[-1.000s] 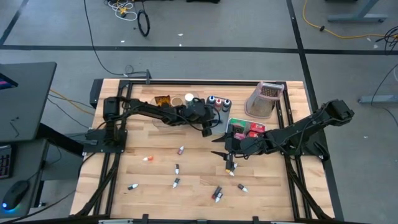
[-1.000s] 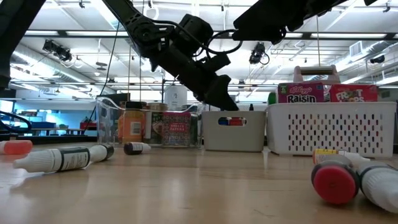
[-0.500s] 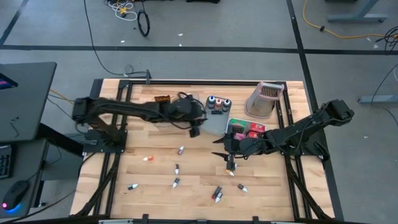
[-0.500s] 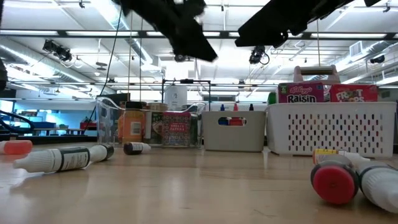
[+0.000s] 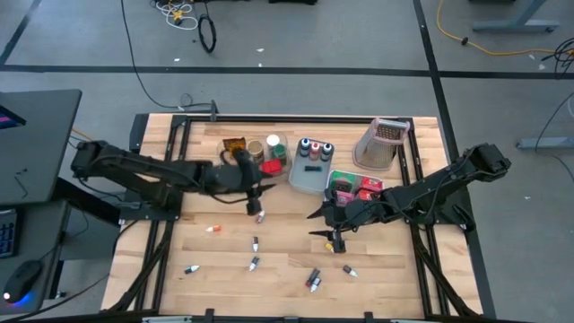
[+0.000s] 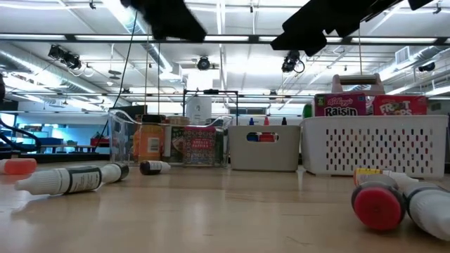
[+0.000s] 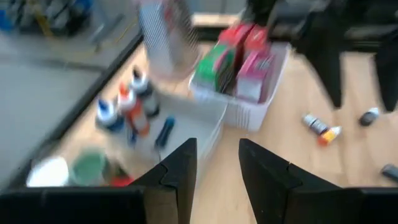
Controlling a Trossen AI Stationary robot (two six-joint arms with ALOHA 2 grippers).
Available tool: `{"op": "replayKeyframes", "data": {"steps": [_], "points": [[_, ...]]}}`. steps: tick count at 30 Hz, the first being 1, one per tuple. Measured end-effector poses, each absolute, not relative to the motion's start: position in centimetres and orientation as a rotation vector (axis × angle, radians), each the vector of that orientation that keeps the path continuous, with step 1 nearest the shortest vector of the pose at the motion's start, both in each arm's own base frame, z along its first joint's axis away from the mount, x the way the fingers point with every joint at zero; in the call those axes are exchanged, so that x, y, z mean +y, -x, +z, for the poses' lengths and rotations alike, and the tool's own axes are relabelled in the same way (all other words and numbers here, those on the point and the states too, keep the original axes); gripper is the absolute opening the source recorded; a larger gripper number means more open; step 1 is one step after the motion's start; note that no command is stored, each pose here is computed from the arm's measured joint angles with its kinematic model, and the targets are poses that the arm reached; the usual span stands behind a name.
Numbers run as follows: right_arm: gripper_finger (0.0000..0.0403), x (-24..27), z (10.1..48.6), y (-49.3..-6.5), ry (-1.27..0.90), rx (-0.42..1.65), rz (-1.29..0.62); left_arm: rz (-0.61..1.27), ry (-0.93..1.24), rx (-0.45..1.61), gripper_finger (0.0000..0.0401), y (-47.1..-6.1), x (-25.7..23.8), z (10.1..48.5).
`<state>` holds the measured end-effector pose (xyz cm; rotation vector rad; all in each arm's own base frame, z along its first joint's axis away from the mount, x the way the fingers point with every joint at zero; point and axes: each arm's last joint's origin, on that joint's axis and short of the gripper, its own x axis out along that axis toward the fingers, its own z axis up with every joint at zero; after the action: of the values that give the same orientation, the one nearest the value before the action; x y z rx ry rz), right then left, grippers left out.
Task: Pick & Place Kitchen Items
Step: Put the small pink food coloring into the gray bin
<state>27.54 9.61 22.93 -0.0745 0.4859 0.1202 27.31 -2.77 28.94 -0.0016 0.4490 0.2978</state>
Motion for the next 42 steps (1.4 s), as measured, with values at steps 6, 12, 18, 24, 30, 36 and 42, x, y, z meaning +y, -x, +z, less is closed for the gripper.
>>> {"op": "replayKeyframes", "data": {"steps": [6,12,18,24,30,36,42], "points": [[0.022,9.6,23.0,-27.6,0.073,0.48,0.12,0.329,0.136,0.537,0.0123,-25.7,-5.1,24.3],[0.022,9.6,23.1,-27.6,0.069,0.467,0.118,0.339,0.299,0.569,0.0118,-24.7,-6.9,22.1],[0.022,9.6,23.2,-27.7,0.066,0.457,0.119,0.389,0.313,0.634,0.011,-25.3,-8.1,19.5],[0.022,9.6,23.2,-27.7,0.065,0.452,0.119,0.435,0.364,0.727,0.0107,-26.3,-8.1,16.8],[0.022,9.6,23.2,-27.7,0.065,0.452,0.119,0.493,0.434,0.789,0.0106,-27.0,-7.2,14.8],[0.022,9.6,23.2,-27.7,0.065,0.452,0.119,0.459,0.47,0.83,0.0106,-27.8,-7.3,13.3],[0.022,9.6,23.2,-27.7,0.065,0.453,0.119,0.455,0.467,0.828,0.0106,-28.1,-7.4,12.6]]}}
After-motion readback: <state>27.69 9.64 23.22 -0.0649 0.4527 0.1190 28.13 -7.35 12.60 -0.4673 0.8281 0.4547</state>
